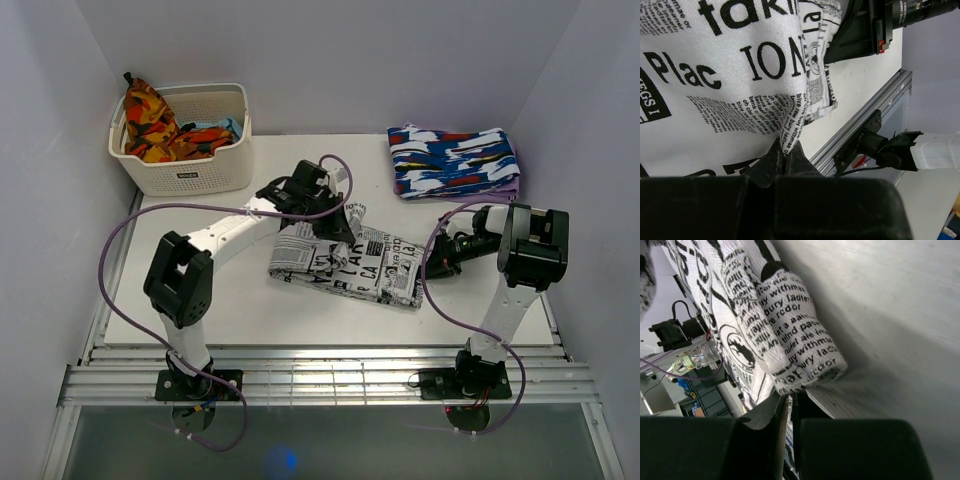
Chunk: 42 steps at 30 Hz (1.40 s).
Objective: Fold and stack the trousers
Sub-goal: Fold the trousers
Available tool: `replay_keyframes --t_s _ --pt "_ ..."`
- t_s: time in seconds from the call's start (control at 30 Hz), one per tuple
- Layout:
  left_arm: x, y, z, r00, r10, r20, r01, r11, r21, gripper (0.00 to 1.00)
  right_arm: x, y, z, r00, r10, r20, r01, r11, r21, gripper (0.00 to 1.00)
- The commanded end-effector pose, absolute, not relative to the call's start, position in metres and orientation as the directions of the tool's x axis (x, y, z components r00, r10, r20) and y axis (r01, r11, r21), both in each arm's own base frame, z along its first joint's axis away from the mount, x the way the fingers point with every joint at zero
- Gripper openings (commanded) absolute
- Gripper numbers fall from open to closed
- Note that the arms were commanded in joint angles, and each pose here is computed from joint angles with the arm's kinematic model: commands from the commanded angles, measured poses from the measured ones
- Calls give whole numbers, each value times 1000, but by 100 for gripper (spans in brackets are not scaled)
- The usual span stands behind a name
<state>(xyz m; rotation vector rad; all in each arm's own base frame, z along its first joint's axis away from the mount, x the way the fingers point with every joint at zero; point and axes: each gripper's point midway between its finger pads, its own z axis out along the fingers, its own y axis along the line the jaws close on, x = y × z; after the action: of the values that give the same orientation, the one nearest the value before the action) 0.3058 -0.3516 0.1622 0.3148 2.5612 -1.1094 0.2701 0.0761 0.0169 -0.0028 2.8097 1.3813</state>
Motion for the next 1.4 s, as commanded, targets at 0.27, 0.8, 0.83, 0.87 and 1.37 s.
replay_keyframes --t_s 0.27,0.8,0.83,0.87,1.37 --pt "287 -446 170 -922 71 -380 346 588 -731 0 278 98 23 -995 -31 -90 -92 571 816 8" --pt "251 -503 158 -944 126 -305 321 559 -764 0 277 106 30 -993 -46 -112 -119 558 821 8" --pt "249 -505 154 -946 128 -296 315 562 -764 0 277 106 31 -992 -46 -117 -122 560 820 8" --pt "243 -510 154 -947 136 -293 317 558 -767 0 277 107 31 -992 -47 -117 -123 560 820 8" --pt "275 -507 99 -959 49 -281 235 693 -682 3 277 103 37 -988 -51 -144 -147 586 797 8"
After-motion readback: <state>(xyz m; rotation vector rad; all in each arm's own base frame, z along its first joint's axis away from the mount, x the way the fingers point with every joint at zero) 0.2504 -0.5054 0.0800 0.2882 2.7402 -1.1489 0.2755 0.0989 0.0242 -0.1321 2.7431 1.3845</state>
